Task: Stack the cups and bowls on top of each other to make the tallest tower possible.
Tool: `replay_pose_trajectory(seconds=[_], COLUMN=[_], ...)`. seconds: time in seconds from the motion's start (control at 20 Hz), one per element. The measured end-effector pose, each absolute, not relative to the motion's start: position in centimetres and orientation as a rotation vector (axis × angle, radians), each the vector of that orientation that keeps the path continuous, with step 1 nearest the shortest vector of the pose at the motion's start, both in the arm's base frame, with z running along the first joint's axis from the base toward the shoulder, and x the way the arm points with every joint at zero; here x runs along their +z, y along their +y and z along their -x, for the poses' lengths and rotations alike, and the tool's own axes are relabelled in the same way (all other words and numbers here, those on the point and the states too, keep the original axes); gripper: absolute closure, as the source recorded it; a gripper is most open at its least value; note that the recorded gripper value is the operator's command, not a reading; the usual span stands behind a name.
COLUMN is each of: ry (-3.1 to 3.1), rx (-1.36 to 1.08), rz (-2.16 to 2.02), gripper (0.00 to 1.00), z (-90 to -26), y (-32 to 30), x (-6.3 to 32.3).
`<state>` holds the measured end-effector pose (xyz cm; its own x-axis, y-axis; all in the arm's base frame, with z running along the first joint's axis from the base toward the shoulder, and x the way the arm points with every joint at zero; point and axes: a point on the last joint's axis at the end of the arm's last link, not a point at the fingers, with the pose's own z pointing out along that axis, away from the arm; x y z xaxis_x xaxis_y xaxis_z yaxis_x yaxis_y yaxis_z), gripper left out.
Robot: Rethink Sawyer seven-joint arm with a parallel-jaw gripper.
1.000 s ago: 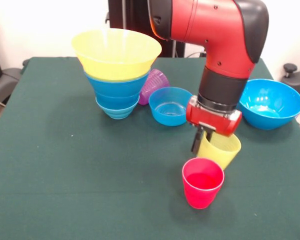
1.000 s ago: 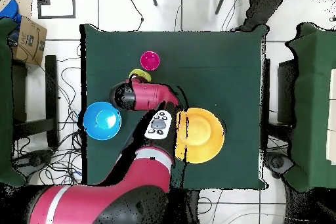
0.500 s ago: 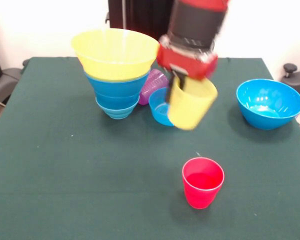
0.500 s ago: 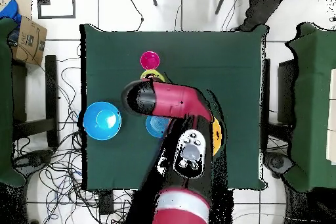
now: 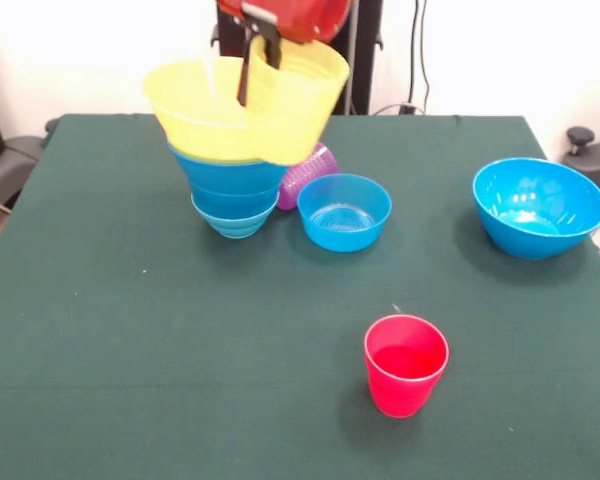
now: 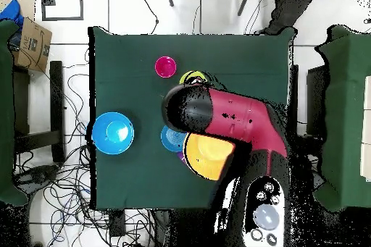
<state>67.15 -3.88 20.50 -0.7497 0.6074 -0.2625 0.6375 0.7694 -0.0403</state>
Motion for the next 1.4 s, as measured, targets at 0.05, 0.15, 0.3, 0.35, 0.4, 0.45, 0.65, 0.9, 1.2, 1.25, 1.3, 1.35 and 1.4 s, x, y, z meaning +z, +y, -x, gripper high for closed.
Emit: replay_pose_trajectory(seconds=[0.05, 0.15, 0.3, 0.35, 0.4, 0.45, 0.65, 0.9, 1.2, 1.25, 1.3, 1.35, 1.4], ry=[2.726, 2.715, 2.715, 2.723, 2.729, 2.736, 2.770, 2.807, 2.853, 2.857, 2.866, 2.872, 2.876], rx=[-0.185, -0.177, -0.166, -0.155, -0.151, -0.146, -0.129, -0.112, -0.116, -0.118, -0.123, -0.126, -0.127], rz=[-0.974, -0.966, -0.955, -0.950, -0.946, -0.943, -0.941, -0.946, -0.915, -0.908, -0.888, -0.872, -0.860], gripper=[1.00, 1.00, 1.00, 1.00, 1.00, 1.00, 1.00, 1.00, 1.00, 1.00, 1.00, 1.00, 1.00], z=[-67.2, -67.3, -67.1, -66.8, -66.6, -66.3, -65.0, -63.3, -61.7, -61.6, -61.5, -61.4, -61.4], y=[-4.0, -4.3, -4.3, -4.1, -4.1, -4.0, -4.1, -4.3, -4.6, -4.5, -4.4, -4.3, -4.2], x=[20.8, 21.6, 22.0, 22.0, 21.9, 21.8, 21.0, 20.1, 18.8, 18.7, 18.4, 18.3, 18.2])
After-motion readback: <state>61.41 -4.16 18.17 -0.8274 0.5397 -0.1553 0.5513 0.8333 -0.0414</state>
